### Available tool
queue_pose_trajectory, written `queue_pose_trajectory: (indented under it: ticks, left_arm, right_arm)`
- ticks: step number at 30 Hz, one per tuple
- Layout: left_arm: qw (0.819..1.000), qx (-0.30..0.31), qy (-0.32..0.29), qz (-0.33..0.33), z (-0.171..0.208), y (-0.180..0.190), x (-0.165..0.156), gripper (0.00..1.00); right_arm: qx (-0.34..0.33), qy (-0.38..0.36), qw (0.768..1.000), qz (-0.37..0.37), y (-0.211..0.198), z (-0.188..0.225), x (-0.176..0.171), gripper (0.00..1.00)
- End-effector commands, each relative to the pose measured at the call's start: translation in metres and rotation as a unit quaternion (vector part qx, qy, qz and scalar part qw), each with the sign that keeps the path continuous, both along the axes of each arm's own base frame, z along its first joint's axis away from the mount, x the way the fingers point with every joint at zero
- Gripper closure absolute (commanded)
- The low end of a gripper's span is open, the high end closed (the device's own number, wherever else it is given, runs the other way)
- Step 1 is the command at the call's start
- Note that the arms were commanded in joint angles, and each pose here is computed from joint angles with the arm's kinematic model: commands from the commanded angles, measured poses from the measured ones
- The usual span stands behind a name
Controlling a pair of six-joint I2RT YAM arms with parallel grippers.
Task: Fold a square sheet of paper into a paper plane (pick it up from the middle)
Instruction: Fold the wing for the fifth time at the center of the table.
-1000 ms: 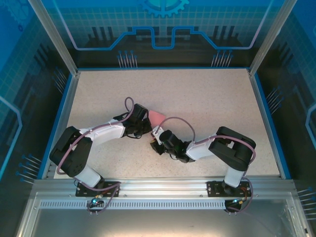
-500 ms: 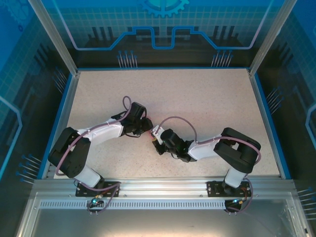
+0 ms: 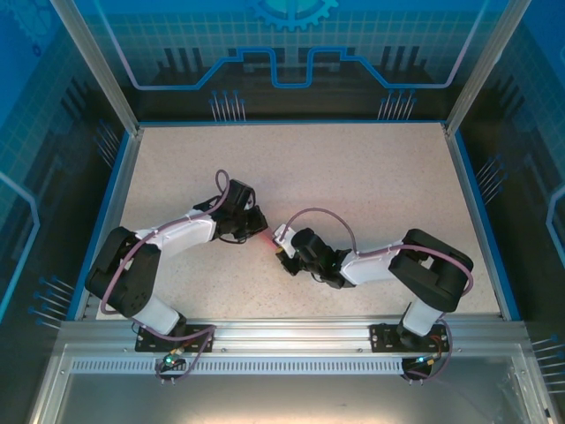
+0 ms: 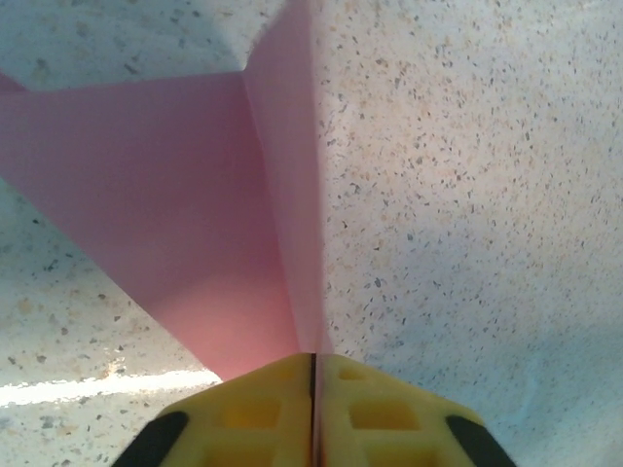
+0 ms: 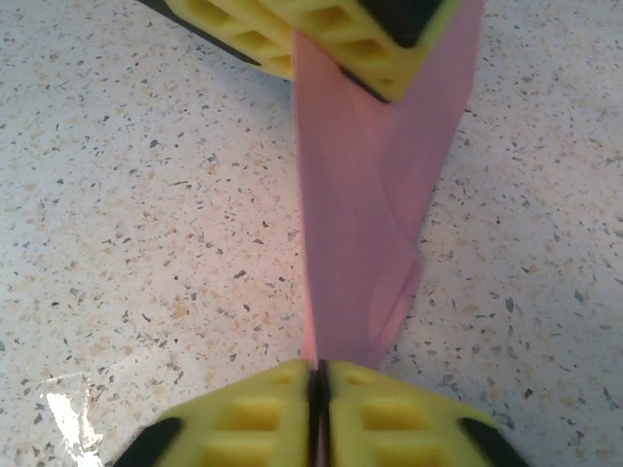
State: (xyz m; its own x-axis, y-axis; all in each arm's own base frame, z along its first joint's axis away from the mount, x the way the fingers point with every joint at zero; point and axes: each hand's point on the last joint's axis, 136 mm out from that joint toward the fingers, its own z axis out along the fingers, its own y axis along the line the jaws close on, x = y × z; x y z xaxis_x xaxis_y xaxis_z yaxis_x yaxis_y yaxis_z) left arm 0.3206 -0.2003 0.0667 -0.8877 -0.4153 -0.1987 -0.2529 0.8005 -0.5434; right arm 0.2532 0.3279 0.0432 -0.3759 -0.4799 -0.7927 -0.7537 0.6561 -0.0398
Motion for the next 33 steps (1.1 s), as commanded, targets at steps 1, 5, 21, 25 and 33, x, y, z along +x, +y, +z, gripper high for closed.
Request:
queue_pose_trajectory:
  ticks: [1, 5, 21, 25, 33]
  left_arm:
    - [1.0, -0.012, 0.009, -0.01, 0.003, -0.002, -0.006, 0.94]
    - [1.0, -0.021, 0.016, -0.001, 0.001, -0.004, -0.007, 0.96]
    - [0.999, -0.027, 0.026, 0.009, -0.002, -0.004, -0.007, 0.96]
    - [0.999, -0.026, 0.027, 0.01, -0.003, -0.004, -0.007, 0.96]
    - [0.999, -0.023, 0.026, 0.015, -0.003, 0.0, -0.006, 0.89]
  right_arm:
    - [0.004, -0.006, 1.0, 0.0, -0.003, 0.007, 0.002, 0.72]
    - [0.016, -0.016, 1.0, -0.001, 0.006, 0.017, 0.004, 0.6]
    - [0.029, -0.081, 0.996, -0.022, 0.039, 0.024, 0.03, 0.64]
    - [0.03, -0.08, 0.996, -0.024, 0.042, 0.022, 0.033, 0.73]
    - [0.034, -0.07, 0.997, -0.02, 0.041, 0.018, 0.031, 0.84]
